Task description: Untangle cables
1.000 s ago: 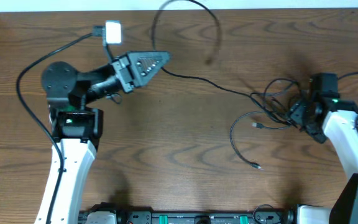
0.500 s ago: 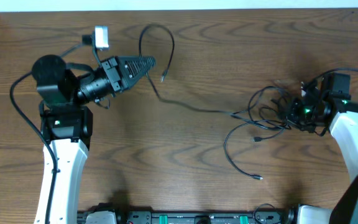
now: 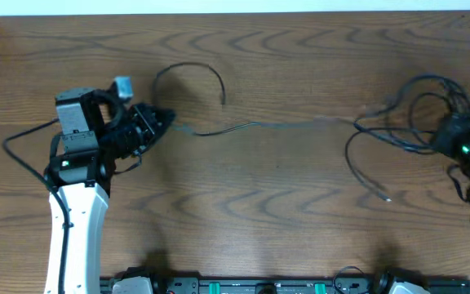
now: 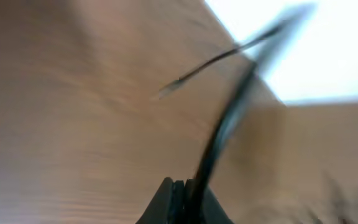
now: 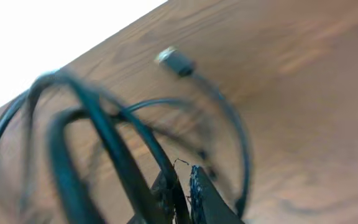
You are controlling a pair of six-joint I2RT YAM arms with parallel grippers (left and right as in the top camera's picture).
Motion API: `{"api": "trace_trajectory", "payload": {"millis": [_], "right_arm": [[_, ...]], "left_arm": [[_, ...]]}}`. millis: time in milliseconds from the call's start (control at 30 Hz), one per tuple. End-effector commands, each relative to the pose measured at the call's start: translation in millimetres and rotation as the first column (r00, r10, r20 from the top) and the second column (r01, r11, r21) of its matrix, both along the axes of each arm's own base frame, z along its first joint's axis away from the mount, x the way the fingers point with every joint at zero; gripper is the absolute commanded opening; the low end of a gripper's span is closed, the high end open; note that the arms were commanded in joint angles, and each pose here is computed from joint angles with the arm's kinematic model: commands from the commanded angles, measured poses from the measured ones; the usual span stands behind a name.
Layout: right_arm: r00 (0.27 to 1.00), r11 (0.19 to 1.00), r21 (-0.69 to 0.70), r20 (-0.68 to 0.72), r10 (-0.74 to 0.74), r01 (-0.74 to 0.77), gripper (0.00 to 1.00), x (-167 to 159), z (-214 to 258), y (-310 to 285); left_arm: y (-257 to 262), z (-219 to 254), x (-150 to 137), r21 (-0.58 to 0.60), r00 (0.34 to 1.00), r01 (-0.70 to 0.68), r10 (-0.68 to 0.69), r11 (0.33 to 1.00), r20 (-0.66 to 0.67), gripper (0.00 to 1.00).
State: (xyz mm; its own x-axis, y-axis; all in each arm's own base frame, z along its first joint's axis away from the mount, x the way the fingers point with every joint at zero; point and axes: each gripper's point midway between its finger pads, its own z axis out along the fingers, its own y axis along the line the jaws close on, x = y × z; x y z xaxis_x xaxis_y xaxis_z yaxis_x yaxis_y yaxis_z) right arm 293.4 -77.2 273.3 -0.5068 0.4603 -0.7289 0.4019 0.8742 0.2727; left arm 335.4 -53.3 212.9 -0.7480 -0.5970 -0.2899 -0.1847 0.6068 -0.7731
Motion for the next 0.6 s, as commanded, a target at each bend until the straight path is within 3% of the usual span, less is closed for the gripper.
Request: {"api": "trace_trajectory", "payload": {"millis": [0, 100, 267, 300, 333, 433, 500, 567], "right_arm": [[0.970, 0.971, -0.029, 0.048, -0.238, 0.239, 0.06, -21.1, 16.5, -36.3], [0.980, 0.982, 0.029, 0.065, -0.188, 0.187, 0.04, -17.6, 18.5, -23.3], [0.989, 0.977, 0.169, 0.099, 0.114, -0.130, 0.01, -0.9, 17.9, 32.3], [0.978, 0.963, 0.182, 0.110, 0.179, -0.197, 0.01, 0.8, 18.4, 42.8], [0.959, 0.941, 0.197, 0.123, 0.256, -0.276, 0.01, 2.4, 18.7, 54.9], [0.926, 0.897, 0.233, 0.135, 0.353, -0.376, 0.01, 4.0, 15.8, 71.3], [0.926, 0.890, 0.255, 0.116, 0.360, -0.378, 0.01, 4.1, 10.0, 72.8], [0.924, 0.885, 0.269, 0.088, 0.371, -0.381, 0.01, 2.2, 2.6, 74.1]], "left_arm": [[59.7, -23.5, 3.4, 0.277, 0.975, -0.204, 0.220, 0.939, -0.027, 0.08], [46.3, -26.9, 3.5, 0.216, 0.984, -0.154, 0.169, 0.964, -0.054, 0.08], [0.1, -29.3, 0.2, 0.044, 0.995, 0.001, 0.003, 0.999, -0.104, 0.10], [-10.4, -29.9, -1.6, 0.017, 0.993, 0.039, -0.037, 0.999, -0.111, 0.17], [-22.5, -31.1, -3.9, -0.008, 0.990, 0.081, -0.081, 0.997, -0.118, 0.35], [-55.1, -39.0, -11.5, -0.023, 0.971, 0.199, -0.200, 0.980, -0.134, 0.71], [-76.0, -46.3, -18.7, -0.003, 0.948, 0.291, -0.289, 0.957, -0.136, 0.84], [-94.4, -53.7, -27.7, 0.019, 0.918, 0.378, -0.372, 0.926, -0.139, 0.88]]}}
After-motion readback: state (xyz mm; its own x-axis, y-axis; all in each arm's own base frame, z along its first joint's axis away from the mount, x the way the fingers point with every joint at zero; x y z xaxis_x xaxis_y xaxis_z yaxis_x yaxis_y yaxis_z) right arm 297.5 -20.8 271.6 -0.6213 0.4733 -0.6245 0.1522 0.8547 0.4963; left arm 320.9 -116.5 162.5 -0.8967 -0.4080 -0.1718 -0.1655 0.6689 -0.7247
